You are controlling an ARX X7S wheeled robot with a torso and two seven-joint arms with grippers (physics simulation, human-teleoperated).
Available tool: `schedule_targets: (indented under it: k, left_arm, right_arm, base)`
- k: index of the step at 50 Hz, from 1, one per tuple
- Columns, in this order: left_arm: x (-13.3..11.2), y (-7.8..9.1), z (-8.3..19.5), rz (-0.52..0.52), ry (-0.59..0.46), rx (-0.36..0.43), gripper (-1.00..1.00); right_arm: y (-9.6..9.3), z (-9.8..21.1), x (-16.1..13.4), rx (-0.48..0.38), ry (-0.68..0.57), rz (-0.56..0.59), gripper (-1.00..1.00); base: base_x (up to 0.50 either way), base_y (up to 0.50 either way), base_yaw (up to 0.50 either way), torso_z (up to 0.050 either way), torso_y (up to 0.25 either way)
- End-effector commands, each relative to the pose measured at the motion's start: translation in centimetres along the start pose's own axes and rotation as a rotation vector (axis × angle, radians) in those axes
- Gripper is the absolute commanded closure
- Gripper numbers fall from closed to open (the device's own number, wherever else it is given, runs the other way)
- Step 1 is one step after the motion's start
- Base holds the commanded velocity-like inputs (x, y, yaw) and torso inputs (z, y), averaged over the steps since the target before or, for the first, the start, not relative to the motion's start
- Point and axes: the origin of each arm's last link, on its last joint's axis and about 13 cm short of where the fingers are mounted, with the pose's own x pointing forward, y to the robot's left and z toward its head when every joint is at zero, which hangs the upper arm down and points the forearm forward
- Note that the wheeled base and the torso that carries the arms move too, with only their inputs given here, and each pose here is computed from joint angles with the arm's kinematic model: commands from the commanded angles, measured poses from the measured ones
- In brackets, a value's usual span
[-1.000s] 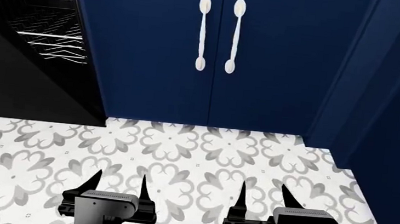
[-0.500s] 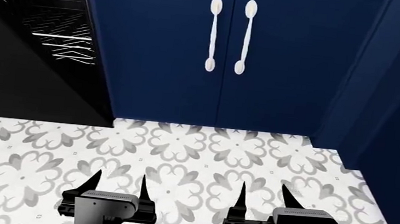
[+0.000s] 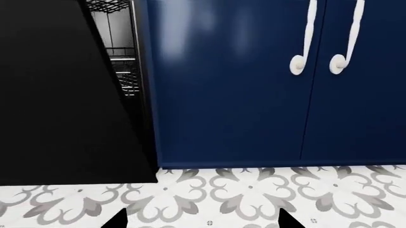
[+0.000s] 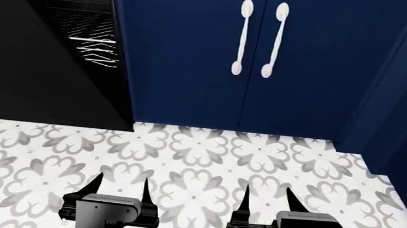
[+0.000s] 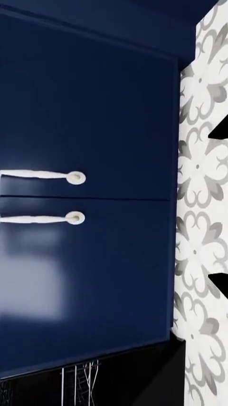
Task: Close the dishwasher door
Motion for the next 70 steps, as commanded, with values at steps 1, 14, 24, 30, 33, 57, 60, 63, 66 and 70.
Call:
schedule_targets:
  k: [1, 14, 24, 30, 33, 57, 60, 63, 66, 70]
  left_arm:
    - [0.00, 0.00, 0.00, 0.001, 0.000, 0.000, -1.00]
    - [0.00, 0.00, 0.00, -0.001, 0.000, 0.001, -1.00]
    - [0.00, 0.00, 0.00, 0.000, 0.001, 0.001, -1.00]
    - [0.00, 0.00, 0.00, 0.001, 0.000, 0.002, -1.00]
    - [0.00, 0.00, 0.00, 0.001, 0.000, 0.001, -1.00]
    - [0.00, 0.00, 0.00, 0.001, 0.001, 0.002, -1.00]
    - [0.00, 0.00, 0.00, 0.002, 0.001, 0.001, -1.00]
    - [0.00, 0.00, 0.00, 0.001, 0.001, 0.001, -1.00]
    - [0.00, 0.00, 0.00, 0.002, 0.000, 0.001, -1.00]
    - [0.00, 0.00, 0.00, 0.001, 0.000, 0.002, -1.00]
  right_arm:
    - [0.04, 0.00, 0.01, -0.004, 0.000, 0.001, -1.00]
    - [0.06, 0.01, 0.02, -0.008, -0.002, 0.003, -1.00]
    - [0.06, 0.01, 0.02, -0.009, -0.002, 0.002, -1.00]
    - [0.06, 0.01, 0.02, -0.010, -0.003, 0.002, -1.00]
    - [0.06, 0.01, 0.02, -0.008, -0.003, 0.002, -1.00]
    - [0.07, 0.01, 0.01, -0.007, -0.002, 0.002, -1.00]
    - [0.07, 0.00, 0.01, -0.004, -0.001, 0.003, -1.00]
    - [0.07, 0.00, -0.01, -0.005, -0.001, 0.002, -1.00]
    - [0.07, 0.01, -0.01, -0.003, -0.001, 0.001, -1.00]
    - [0.07, 0.00, -0.01, -0.004, -0.001, 0.002, -1.00]
  base:
    - [0.00, 0.24, 0.00, 0.000, 0.000]
    - [0.00, 0.25, 0.00, 0.000, 0.000]
    - [0.00, 0.27, 0.00, 0.000, 0.000]
    - [0.00, 0.30, 0.00, 0.000, 0.000]
    - [0.00, 0.35, 0.00, 0.000, 0.000]
    - [0.00, 0.35, 0.00, 0.000, 0.000]
    - [0.00, 0.35, 0.00, 0.000, 0.000]
    - [0.00, 0.35, 0.00, 0.000, 0.000]
    - [0.00, 0.35, 0.00, 0.000, 0.000]
    - [0.00, 0.35, 0.00, 0.000, 0.000]
